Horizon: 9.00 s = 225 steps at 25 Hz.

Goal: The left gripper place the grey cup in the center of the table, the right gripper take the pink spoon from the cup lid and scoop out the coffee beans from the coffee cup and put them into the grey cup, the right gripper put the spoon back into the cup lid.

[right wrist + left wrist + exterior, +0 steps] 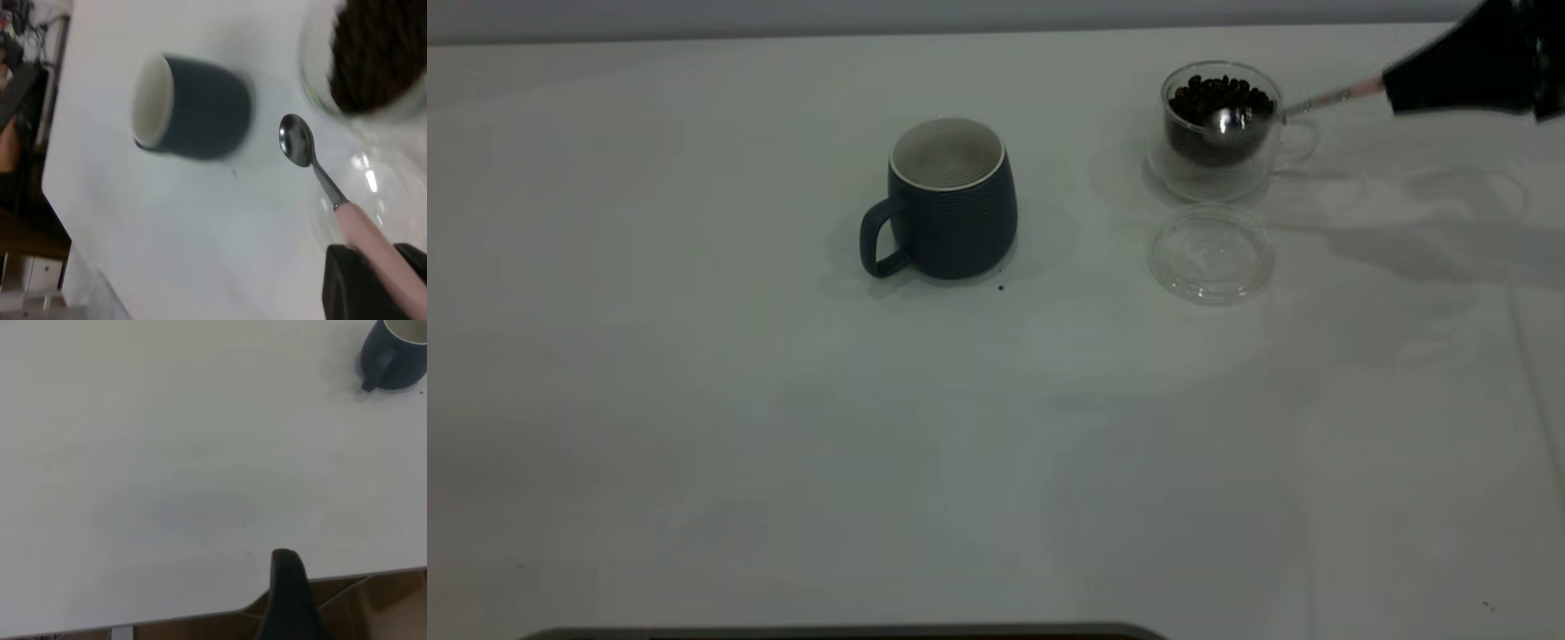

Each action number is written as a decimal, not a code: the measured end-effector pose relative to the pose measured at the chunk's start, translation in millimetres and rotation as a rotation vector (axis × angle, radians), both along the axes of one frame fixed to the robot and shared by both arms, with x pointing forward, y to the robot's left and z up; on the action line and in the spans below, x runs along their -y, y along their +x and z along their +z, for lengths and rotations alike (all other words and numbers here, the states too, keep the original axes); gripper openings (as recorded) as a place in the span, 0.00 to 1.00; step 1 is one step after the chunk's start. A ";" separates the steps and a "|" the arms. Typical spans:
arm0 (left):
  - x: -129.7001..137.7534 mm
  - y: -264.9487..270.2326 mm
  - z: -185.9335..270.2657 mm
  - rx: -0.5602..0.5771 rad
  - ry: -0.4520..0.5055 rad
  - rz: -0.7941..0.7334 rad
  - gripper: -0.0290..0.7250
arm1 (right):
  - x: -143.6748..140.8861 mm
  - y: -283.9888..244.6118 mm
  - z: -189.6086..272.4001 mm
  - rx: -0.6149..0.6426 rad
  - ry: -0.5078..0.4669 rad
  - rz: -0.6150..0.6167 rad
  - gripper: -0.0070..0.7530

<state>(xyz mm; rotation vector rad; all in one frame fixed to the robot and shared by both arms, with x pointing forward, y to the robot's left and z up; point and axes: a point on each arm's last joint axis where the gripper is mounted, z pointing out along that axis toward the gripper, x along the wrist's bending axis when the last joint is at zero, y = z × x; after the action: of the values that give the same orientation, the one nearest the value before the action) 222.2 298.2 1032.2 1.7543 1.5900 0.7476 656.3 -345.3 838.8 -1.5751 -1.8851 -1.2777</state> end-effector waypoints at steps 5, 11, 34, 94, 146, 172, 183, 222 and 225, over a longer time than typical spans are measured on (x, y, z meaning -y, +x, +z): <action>0.0 0.0 0.0 0.000 0.000 0.000 0.79 | -5.5 20.7 21.6 0.050 0.033 -0.054 0.14; 0.0 0.0 0.0 0.000 0.000 0.000 0.79 | 1.5 33.1 -5.5 -0.028 -0.009 -0.196 0.14; 0.0 0.0 0.0 0.000 -0.001 0.001 0.79 | -6.8 29.9 -26.4 -0.181 0.025 -0.239 0.14; 0.0 0.0 0.0 0.000 -0.001 0.001 0.79 | -141.3 24.2 19.4 -0.297 0.191 -0.005 0.14; 0.0 0.0 0.0 0.000 -0.001 0.001 0.79 | -33.9 11.2 82.0 0.071 -0.209 0.188 0.14; 0.0 0.0 0.0 0.000 -0.001 0.001 0.79 | -8.2 -11.9 -83.8 -0.341 0.002 -0.071 0.14; 0.0 0.0 0.0 0.000 -0.001 0.001 0.79 | -12.7 -11.9 -94.8 -0.304 0.025 -0.070 0.20; 0.0 0.0 0.0 0.000 -0.001 0.001 0.79 | -54.5 -28.3 137.0 -0.222 -0.832 0.023 0.52; 0.0 0.0 0.0 0.000 -0.001 0.001 0.79 | -61.1 -52.1 183.8 -0.207 -0.940 -0.013 0.50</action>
<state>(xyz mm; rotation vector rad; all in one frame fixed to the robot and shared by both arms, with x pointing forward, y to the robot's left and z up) 222.2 298.2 1032.2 1.7535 1.5907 0.7471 604.1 -284.2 1022.6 -2.0064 -2.4774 -0.1442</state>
